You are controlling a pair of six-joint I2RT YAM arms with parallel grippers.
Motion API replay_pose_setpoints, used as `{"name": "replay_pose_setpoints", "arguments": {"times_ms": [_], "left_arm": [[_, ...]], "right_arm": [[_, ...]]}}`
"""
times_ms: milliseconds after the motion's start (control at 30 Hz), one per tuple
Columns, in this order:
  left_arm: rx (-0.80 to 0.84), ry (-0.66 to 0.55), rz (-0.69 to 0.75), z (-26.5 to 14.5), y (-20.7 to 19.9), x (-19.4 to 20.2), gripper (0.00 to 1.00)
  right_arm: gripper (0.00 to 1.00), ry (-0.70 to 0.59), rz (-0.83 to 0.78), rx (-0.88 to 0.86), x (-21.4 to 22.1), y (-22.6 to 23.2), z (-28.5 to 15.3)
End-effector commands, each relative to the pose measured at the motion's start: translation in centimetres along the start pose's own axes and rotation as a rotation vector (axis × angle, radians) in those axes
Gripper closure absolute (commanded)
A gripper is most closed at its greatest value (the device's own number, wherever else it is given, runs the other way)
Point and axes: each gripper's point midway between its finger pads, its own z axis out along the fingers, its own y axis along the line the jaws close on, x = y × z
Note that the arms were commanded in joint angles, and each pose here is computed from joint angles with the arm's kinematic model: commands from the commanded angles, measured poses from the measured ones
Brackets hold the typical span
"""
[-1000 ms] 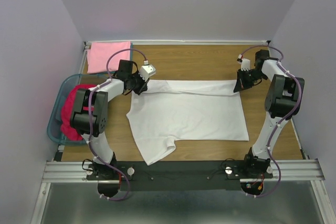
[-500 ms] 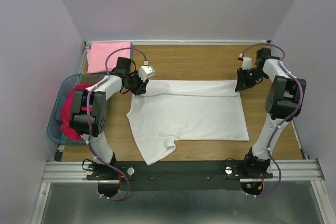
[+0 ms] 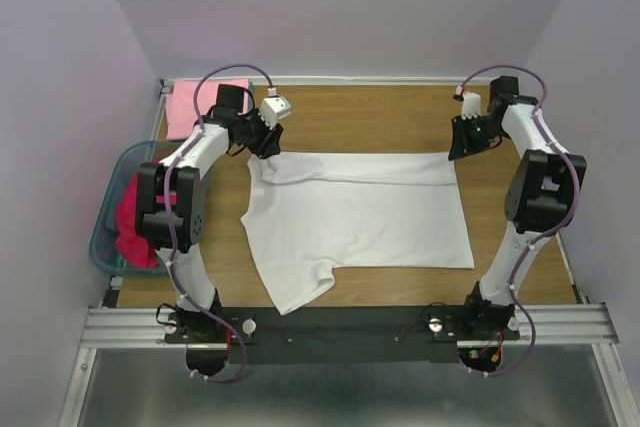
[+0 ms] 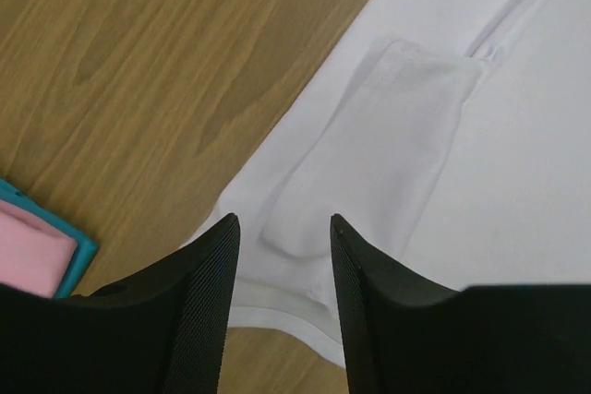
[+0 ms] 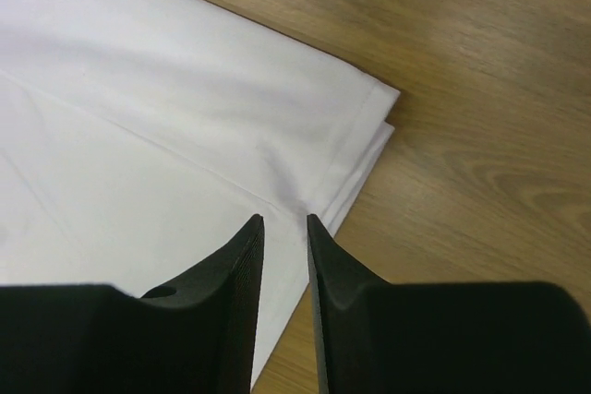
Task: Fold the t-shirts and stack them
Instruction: Fold the tshirt
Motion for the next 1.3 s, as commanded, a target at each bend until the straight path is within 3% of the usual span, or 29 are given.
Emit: {"name": "replay_pose_setpoints", "arguments": {"times_ms": [0,300,567,867,1000,1100,1133,1267], "left_arm": [[0.032,0.038,-0.101,2.0,-0.1,1.6,0.47],[0.031,0.114,-0.16,3.6,-0.2,4.4,0.46],[0.041,0.138,-0.17,4.1,-0.9,5.1,0.57],[0.029,0.157,-0.187,4.6,-0.8,5.7,0.57],[-0.005,0.165,-0.189,4.5,-0.1,5.6,0.57],[-0.002,0.157,-0.188,4.2,-0.2,5.3,0.69],[0.0,0.152,-0.187,4.2,-0.3,5.1,0.79],[0.027,0.134,-0.173,3.5,-1.1,4.6,1.0]], "right_arm": [[0.67,0.083,-0.025,-0.059,1.6,2.2,2.0],[0.63,0.192,-0.059,-0.059,4.8,2.4,4.0],[0.63,0.224,-0.076,-0.036,5.3,1.9,4.7],[0.63,0.254,-0.105,-0.016,5.8,1.6,5.3],[0.7,0.259,-0.118,-0.007,5.8,1.5,5.4],[0.79,0.264,-0.124,0.002,5.9,1.3,5.4],[0.81,0.262,-0.125,0.006,5.8,1.2,5.4],[0.93,0.254,-0.129,0.011,5.5,1.1,5.2]]}}
